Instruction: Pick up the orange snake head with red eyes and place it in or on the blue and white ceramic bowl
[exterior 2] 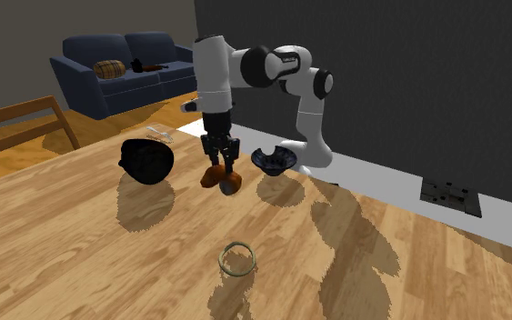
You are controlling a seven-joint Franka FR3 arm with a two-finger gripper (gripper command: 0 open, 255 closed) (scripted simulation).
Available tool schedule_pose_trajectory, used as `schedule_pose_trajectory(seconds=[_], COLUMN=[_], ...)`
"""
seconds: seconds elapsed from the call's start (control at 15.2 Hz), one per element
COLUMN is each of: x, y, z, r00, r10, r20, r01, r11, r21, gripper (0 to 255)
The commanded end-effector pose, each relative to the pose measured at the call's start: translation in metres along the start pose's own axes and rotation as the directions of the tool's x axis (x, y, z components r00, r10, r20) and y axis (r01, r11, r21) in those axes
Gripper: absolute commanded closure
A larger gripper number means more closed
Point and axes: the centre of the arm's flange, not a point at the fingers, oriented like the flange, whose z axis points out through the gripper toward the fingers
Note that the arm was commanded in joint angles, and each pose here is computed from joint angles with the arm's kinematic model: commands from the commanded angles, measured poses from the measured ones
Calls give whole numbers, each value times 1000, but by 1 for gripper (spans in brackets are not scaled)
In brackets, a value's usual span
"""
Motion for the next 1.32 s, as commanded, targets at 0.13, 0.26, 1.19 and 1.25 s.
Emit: schedule_pose_trajectory(seconds=[0.13, 0.26, 1.19, 1.25], x=[3, -9, -188, -201], y=[-3, -2, 16, 17], z=[-20, -27, -71, -74], r00=[1000, 1000, 1000, 1000], r10=[0, 0, 0, 0], r20=[0, 0, 0, 0], r01=[0, 0, 0, 0], r11=[1000, 1000, 1000, 1000], r21=[0, 0, 0, 0], gripper=[255, 255, 255, 255])
